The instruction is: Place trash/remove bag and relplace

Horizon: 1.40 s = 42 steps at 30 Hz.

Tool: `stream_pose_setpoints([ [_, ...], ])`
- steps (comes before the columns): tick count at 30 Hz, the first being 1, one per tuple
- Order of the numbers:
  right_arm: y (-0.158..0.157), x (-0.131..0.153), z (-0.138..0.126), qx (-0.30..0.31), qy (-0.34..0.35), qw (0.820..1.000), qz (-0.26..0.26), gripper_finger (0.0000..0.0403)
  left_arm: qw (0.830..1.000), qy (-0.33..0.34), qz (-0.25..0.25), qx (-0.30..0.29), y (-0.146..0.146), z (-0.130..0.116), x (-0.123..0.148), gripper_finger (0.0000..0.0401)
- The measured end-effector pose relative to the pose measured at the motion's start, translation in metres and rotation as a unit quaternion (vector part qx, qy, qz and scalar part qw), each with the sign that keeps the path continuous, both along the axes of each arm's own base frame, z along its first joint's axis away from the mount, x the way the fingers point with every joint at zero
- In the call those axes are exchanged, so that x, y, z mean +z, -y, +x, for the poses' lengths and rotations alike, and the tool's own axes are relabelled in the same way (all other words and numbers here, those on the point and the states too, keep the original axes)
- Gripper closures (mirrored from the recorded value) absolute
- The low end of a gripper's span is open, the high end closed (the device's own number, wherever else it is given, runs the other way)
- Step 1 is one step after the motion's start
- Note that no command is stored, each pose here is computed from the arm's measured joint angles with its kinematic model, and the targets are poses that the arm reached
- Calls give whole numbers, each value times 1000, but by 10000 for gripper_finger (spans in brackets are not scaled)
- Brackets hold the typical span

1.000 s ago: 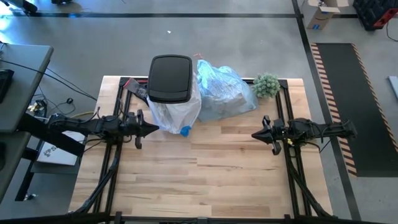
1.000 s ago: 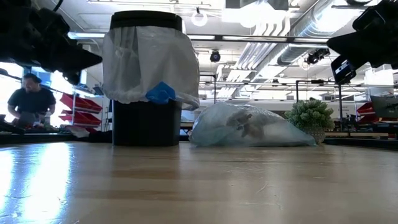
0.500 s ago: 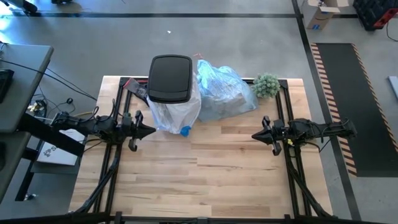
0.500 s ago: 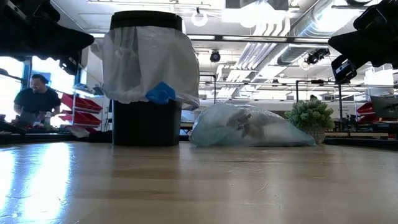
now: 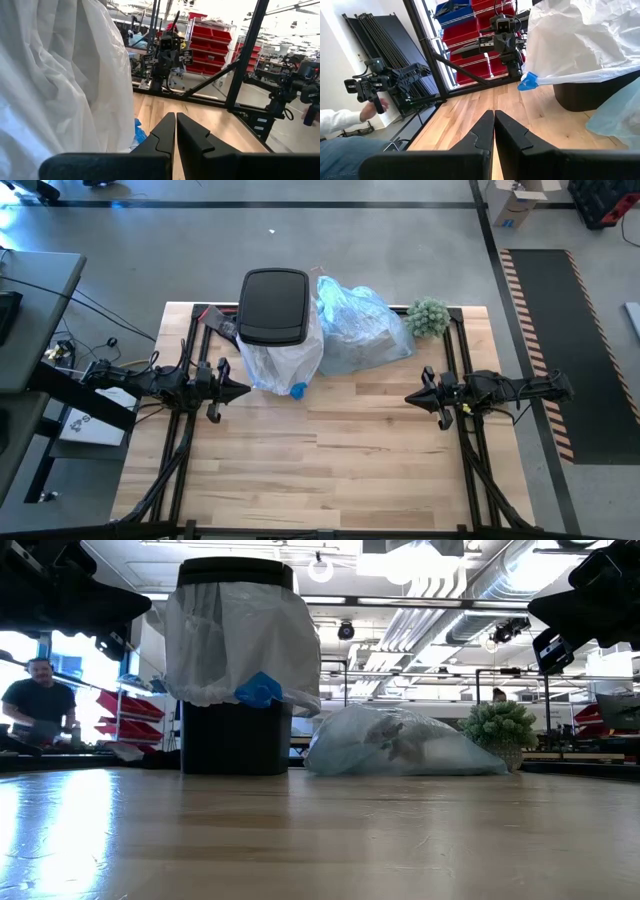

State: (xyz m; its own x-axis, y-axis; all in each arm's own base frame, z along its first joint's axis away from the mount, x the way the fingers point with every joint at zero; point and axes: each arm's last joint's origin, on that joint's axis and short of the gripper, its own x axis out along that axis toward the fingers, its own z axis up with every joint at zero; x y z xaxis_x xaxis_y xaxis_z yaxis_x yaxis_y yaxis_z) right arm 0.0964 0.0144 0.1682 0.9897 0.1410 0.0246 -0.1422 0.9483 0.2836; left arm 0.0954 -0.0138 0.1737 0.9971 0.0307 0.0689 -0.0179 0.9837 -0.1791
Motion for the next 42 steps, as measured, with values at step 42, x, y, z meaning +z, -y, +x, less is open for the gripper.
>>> stream_pose_setpoints([
  [42, 0, 0, 0, -3, 19, 990, -142, 402, 990, -15, 137, 9, 0, 0, -2, 401],
])
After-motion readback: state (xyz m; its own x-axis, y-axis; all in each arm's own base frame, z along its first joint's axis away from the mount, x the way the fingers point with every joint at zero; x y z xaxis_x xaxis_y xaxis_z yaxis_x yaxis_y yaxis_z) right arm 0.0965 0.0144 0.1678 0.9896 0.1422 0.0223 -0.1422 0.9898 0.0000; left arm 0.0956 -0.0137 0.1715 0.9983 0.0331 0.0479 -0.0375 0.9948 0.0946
